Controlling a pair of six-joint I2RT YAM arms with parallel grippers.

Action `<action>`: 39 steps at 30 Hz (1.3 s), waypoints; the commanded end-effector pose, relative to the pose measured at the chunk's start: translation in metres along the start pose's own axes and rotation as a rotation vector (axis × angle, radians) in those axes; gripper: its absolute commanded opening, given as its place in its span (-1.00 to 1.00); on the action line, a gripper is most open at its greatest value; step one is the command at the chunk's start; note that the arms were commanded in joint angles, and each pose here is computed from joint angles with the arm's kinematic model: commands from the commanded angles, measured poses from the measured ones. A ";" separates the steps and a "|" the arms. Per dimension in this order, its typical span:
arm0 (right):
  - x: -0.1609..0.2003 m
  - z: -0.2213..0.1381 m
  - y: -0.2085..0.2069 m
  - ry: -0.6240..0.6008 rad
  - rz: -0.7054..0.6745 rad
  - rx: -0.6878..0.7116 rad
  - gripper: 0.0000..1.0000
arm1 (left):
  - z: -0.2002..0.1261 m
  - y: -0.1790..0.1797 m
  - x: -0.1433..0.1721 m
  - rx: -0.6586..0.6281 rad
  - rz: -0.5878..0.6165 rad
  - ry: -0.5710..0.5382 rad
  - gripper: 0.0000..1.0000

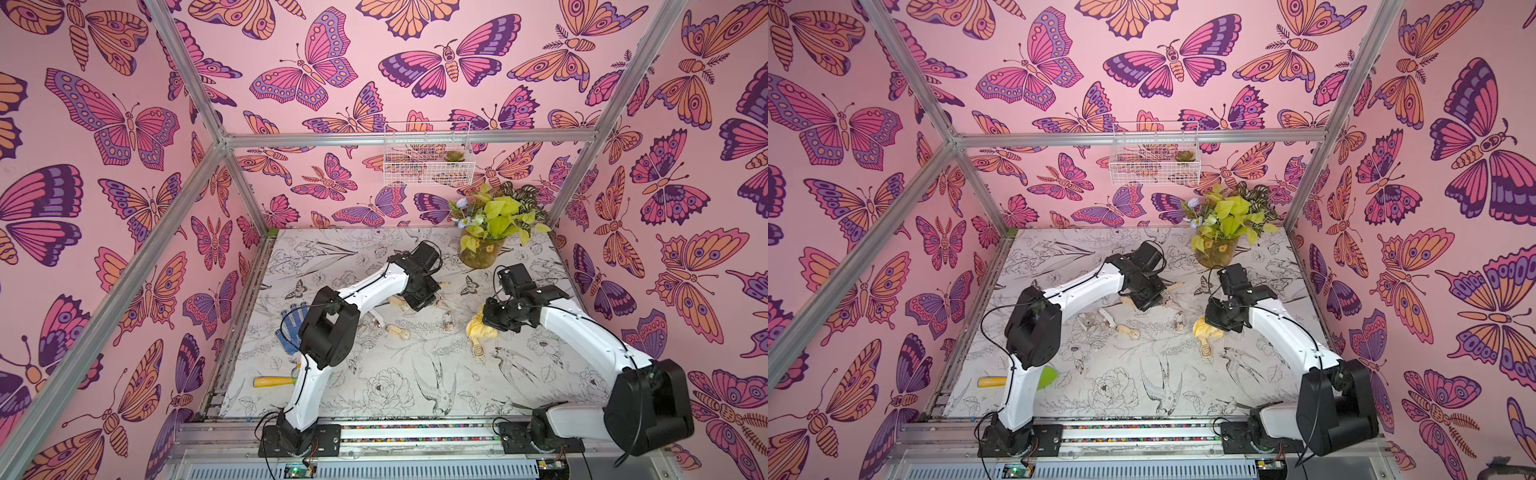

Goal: Wipe the watch dial
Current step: Place the watch at the center of the board.

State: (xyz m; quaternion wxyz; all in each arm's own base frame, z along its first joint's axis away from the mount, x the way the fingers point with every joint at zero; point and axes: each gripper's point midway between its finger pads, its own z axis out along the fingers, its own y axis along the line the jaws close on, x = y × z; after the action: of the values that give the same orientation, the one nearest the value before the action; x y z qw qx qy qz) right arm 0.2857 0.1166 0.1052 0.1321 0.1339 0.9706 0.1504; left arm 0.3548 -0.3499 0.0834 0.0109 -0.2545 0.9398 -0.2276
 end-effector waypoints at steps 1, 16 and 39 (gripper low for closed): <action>-0.010 0.002 0.026 -0.022 -0.038 -0.029 -1.00 | -0.003 0.028 -0.010 -0.043 -0.049 -0.032 -1.00; -0.010 0.025 0.059 0.020 -0.100 -0.028 -1.00 | 0.006 0.087 -0.013 -0.190 -0.044 0.023 -1.00; -0.015 0.023 0.058 -0.001 -0.101 -0.009 -1.00 | 0.007 0.069 -0.020 -0.241 0.042 0.064 -0.08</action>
State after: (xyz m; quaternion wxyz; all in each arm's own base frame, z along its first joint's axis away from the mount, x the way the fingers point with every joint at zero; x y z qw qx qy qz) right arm 0.3120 0.1695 0.0987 0.1274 0.0833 0.9767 0.1511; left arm 0.3440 -0.2955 0.0472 -0.0301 -0.2295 0.9635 -0.1345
